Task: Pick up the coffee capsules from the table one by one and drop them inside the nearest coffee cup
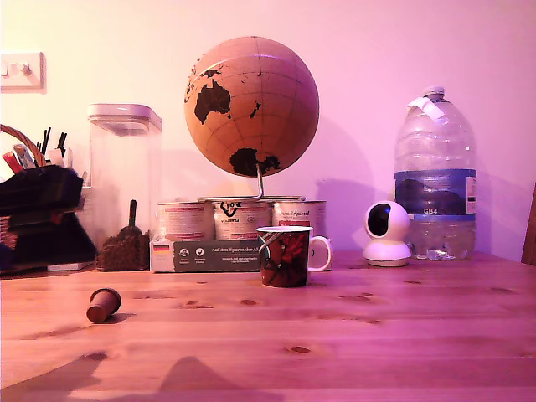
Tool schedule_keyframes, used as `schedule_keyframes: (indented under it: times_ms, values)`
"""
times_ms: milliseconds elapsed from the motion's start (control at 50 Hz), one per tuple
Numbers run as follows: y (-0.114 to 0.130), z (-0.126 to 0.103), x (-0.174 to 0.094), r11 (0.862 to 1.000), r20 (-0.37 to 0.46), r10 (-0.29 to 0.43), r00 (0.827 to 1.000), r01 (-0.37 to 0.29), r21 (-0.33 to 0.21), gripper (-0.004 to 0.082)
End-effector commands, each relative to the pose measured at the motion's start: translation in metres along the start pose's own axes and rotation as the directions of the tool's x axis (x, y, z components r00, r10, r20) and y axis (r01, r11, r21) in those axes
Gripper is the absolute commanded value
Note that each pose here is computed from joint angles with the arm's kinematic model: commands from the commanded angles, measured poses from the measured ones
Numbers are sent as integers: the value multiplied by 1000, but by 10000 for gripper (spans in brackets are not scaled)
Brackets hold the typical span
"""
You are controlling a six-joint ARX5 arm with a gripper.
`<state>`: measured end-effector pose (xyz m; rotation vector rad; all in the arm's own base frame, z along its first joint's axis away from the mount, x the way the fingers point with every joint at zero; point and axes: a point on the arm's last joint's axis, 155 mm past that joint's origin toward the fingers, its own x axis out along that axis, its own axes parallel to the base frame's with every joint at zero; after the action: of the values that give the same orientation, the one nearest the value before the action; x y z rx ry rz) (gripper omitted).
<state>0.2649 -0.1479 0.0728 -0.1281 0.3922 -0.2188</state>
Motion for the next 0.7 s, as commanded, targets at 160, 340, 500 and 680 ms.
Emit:
schedule_keyframes:
  times_ms: [160,340,500,680]
  values:
    - [2,-8,7,1000,-12,-3,1000,3,7,634]
    - [0,-9,12,999,-20,-34,999,34,-6,634]
    - [3,-10,15,999,-37,-47,998,46,-29,634]
    - [13,-9,19,999,-33,-21,999,20,-48,634]
